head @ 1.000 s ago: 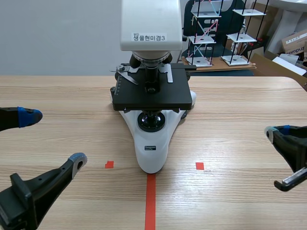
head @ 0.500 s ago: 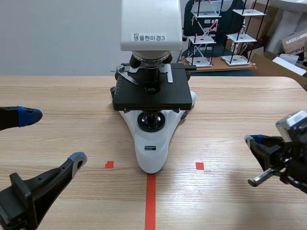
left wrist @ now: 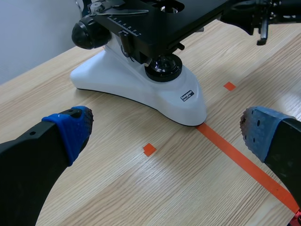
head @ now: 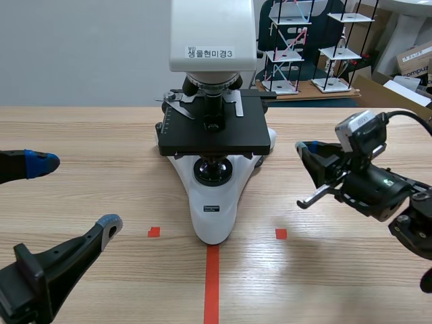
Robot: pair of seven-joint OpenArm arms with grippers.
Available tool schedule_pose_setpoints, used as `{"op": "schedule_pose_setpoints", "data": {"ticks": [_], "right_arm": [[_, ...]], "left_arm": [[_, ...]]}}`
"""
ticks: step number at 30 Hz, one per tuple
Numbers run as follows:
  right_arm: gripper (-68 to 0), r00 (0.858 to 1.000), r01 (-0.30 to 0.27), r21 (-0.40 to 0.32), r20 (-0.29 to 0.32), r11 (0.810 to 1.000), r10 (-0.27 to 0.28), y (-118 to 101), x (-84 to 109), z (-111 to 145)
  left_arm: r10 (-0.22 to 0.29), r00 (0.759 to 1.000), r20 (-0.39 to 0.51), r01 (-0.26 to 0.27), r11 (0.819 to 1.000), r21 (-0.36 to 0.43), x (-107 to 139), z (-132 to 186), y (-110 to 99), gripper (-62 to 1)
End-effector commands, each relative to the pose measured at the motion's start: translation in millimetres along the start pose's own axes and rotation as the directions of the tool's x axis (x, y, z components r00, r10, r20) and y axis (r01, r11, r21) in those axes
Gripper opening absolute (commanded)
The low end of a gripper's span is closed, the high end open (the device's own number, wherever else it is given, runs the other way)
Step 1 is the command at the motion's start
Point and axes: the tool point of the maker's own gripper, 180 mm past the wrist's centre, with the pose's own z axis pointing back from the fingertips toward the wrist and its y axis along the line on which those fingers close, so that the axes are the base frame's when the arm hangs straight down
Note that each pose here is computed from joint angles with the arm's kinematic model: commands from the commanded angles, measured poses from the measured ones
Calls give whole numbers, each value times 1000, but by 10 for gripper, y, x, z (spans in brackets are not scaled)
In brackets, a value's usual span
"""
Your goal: Point at the stage knob
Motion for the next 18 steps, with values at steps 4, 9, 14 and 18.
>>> {"op": "schedule_pose_setpoints", "data": {"ticks": [4, 9, 14, 18], "right_arm": [[-673, 998, -24, 34, 62, 999, 22, 27, 208, -137], [-673, 998, -21, 45, 67, 999, 18, 83, 221, -175], [-673, 998, -20, 47, 68, 999, 17, 101, 221, -183], [-673, 998, -19, 47, 69, 999, 16, 104, 223, -187]], "left_arm": [[5, 1000, 23, -5, 1000, 1, 64, 5, -6, 14], [5, 1000, 23, -5, 1000, 1, 63, 5, -6, 14], [5, 1000, 23, -5, 1000, 1, 64, 5, -6, 14], [5, 1000, 23, -5, 1000, 1, 63, 5, -6, 14]]}}
